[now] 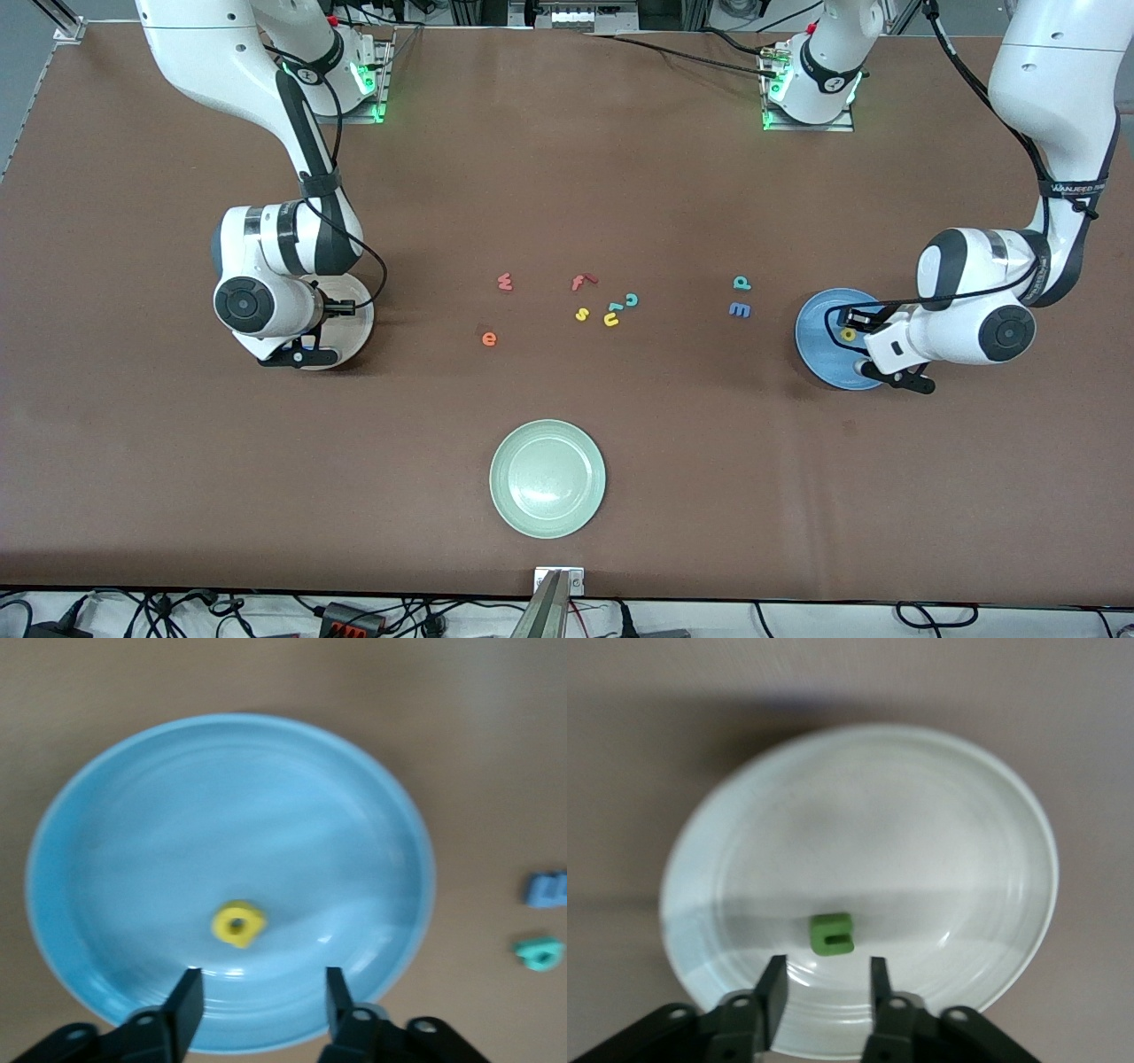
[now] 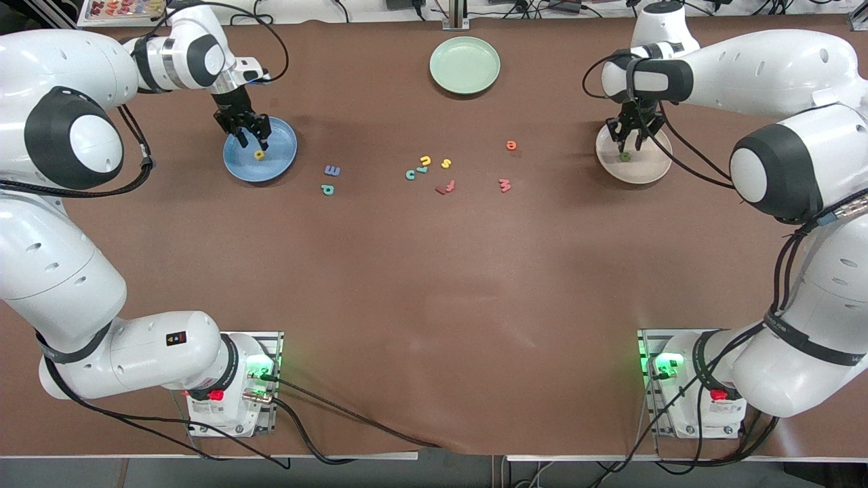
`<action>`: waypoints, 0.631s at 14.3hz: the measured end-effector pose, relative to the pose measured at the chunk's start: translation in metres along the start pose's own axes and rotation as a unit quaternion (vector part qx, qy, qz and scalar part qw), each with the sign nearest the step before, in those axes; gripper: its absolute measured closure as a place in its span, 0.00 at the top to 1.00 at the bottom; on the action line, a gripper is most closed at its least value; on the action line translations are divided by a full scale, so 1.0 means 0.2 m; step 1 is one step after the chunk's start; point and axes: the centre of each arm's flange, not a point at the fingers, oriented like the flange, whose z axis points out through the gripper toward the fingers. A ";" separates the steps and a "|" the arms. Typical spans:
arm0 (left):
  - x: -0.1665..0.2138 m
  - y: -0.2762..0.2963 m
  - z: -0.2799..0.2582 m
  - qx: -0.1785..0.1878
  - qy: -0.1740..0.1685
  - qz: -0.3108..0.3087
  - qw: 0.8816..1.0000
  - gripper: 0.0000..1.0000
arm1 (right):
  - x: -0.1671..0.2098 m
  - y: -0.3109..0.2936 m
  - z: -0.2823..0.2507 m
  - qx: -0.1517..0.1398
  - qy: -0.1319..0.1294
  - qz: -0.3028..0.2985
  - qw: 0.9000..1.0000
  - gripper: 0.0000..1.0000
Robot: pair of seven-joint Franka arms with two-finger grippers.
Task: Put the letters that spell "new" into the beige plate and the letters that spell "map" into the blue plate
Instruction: 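Return both grippers to the letters in the middle of the table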
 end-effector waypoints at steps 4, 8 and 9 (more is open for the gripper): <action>0.03 0.40 -0.17 0.001 0.015 -0.070 0.997 1.00 | 0.01 -0.15 -0.37 0.027 0.039 -0.020 0.999 0.89; 0.04 0.76 -0.08 0.010 0.002 0.002 1.000 1.00 | -0.09 -0.61 -0.40 0.049 0.052 -0.061 0.996 1.00; 0.04 0.83 -0.05 0.014 0.002 0.027 1.000 1.00 | -0.12 -0.72 -0.38 0.045 0.053 -0.060 0.996 1.00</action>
